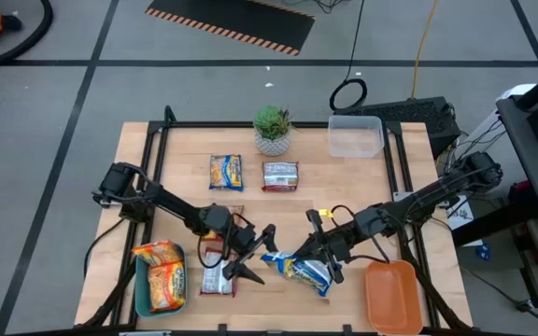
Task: Sort Maruchan noodles
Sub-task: Put the middle blue noodle pack into the orange bin
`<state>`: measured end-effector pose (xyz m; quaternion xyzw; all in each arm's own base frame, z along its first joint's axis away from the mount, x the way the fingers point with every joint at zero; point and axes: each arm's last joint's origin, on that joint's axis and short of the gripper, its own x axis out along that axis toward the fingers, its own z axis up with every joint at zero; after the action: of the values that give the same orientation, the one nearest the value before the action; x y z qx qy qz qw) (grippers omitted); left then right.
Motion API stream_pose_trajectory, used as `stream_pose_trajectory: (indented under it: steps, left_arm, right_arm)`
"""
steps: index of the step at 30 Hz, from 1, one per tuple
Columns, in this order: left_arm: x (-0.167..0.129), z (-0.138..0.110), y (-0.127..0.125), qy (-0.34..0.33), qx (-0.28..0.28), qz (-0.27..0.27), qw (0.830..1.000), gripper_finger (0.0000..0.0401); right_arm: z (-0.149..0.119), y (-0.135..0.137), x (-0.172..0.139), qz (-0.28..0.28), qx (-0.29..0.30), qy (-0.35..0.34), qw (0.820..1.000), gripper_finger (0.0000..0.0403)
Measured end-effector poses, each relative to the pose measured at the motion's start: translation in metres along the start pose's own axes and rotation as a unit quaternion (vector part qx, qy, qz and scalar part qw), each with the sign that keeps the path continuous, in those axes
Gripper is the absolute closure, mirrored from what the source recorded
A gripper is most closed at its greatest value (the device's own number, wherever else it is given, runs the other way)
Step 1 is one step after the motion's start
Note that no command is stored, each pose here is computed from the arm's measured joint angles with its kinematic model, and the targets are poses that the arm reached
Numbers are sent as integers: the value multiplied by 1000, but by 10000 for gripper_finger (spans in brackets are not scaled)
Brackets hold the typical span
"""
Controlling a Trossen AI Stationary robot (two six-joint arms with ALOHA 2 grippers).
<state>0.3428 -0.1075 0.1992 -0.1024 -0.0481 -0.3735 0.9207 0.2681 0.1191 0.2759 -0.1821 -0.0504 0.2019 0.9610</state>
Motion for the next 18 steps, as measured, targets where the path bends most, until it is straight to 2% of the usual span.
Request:
stream_pose_trajectory:
  steps: [6, 10, 18]
  left_arm:
    - [0, 1, 4, -16, 0, 61, 998, 36]
    - [0, 1, 5, -15, 4, 75, 997, 43]
    - [0, 0, 5, -9, 23, 76, 997, 131]
  right_arm:
    - [0, 0, 0, 0, 0, 2, 1000, 403]
    - [0, 0, 0, -1, 0, 2, 1000, 403]
    - [0, 0, 0, -1, 0, 2, 1000, 403]
